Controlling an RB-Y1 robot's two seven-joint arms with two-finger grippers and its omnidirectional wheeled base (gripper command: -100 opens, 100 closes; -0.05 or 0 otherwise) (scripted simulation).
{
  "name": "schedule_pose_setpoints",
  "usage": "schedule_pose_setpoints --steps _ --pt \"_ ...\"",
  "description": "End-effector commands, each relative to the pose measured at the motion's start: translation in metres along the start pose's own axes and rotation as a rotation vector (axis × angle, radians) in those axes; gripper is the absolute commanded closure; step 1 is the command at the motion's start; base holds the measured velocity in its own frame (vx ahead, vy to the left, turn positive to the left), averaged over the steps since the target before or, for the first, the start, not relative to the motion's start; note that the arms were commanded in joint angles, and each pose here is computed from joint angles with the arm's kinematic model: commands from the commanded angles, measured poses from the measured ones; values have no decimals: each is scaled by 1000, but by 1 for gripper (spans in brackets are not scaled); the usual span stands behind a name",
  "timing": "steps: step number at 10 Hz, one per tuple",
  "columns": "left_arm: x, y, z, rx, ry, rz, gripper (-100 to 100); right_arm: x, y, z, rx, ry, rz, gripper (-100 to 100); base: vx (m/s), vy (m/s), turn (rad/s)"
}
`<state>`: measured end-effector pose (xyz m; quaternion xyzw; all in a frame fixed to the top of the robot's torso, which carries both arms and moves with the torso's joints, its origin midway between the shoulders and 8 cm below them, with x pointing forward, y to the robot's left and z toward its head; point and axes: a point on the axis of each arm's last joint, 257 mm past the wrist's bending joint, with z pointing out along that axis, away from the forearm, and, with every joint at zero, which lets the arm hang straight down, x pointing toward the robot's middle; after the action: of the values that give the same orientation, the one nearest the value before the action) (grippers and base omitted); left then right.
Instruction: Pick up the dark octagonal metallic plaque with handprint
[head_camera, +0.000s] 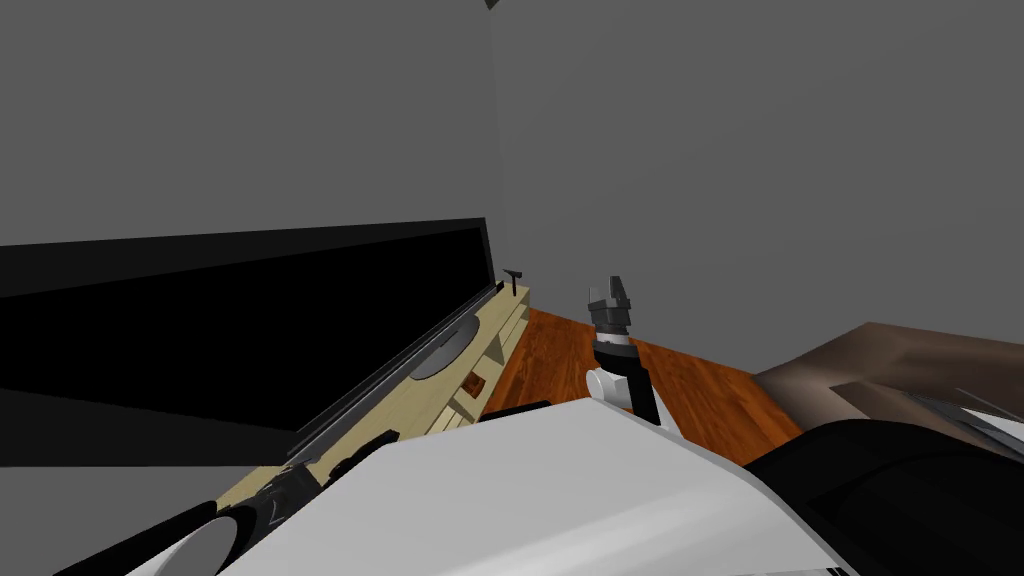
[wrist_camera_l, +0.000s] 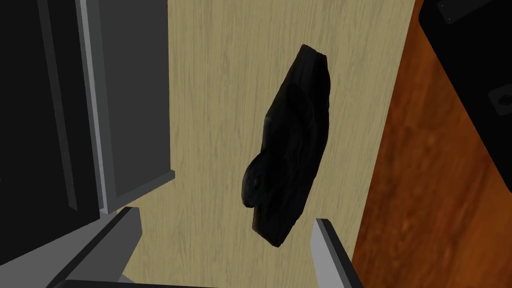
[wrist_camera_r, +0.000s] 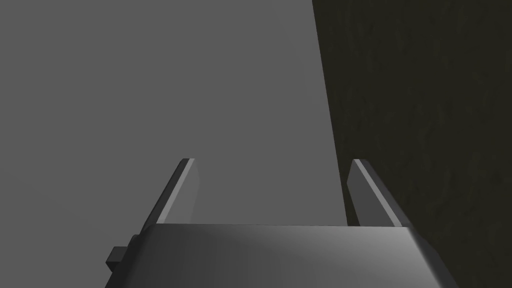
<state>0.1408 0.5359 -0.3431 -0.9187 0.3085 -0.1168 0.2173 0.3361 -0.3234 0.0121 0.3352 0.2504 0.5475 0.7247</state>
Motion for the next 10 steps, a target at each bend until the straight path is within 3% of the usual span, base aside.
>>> schedule_pose_setpoints --steps 1,3,4,10 --pt "-19 11 1 -61 -37 -21 -100 0 0 0 0 0 0 0 55 -15 -159" --pt "-22 19 1 -92 -50 -21 -100 0 0 0 0 0 0 0 35 -6 -47" --pt "-36 31 1 -143 -81 -37 -100 0 0 0 0 0 0 0 34 -13 -137" --pt "-74 69 -6 -312 -179 -78 -100 0 0 0 0 0 0 0 53 -8 -112"
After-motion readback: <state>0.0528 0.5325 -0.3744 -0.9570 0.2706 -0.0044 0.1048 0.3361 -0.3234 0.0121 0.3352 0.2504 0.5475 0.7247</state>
